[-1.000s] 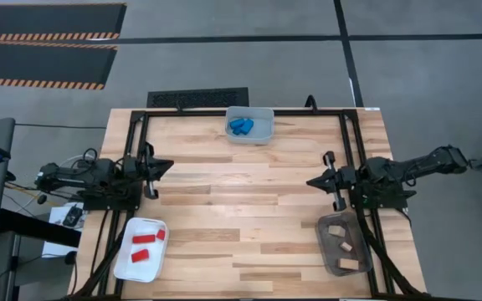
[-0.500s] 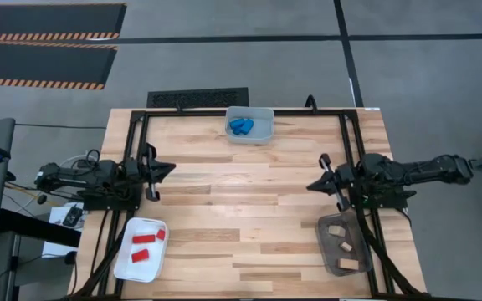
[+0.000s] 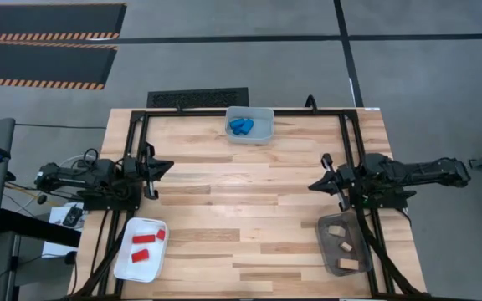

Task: Sort & place blocks by color
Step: Return to Home Position

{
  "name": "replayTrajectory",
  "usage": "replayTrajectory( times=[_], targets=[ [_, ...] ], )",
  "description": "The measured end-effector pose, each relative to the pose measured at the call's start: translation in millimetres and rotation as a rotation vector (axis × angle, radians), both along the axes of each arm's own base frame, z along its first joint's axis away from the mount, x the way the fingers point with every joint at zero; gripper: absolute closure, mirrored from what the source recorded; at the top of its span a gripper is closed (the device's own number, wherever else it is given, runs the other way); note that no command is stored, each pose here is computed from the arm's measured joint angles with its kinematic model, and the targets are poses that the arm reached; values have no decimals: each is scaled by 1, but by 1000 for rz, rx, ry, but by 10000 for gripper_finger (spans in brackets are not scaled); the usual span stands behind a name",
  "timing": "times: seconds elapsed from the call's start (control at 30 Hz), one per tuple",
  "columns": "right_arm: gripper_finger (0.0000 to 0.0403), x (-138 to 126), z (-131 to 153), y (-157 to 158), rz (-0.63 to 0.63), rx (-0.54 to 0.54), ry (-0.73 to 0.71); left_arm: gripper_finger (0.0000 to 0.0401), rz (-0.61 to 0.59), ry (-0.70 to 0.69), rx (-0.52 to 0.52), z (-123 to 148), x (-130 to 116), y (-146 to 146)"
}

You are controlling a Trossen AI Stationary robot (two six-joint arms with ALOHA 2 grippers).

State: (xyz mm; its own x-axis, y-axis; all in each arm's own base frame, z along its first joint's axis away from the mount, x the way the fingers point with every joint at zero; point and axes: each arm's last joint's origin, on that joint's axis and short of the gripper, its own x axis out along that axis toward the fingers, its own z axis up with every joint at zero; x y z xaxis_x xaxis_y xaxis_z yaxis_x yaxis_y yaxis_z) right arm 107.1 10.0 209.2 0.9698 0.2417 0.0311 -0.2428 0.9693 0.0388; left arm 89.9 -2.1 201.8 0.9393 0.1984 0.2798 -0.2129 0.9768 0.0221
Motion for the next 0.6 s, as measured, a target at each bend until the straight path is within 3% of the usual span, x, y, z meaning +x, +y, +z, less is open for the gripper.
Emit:
replayTrajectory(
  times=[0.13, 0.3, 0.6],
  targets=[
    [390, -9, 1, 0, 1, 1, -44, 401, 7, 36, 3, -3, 1, 0],
    [390, -15, -20, -1, -4, 10, -100, 401, 8, 35, 4, -3, 1, 0],
    [384, -11, -34, -7, -53, 55, -53, 401, -2, 69, 1, -14, 4, 0]
  ],
)
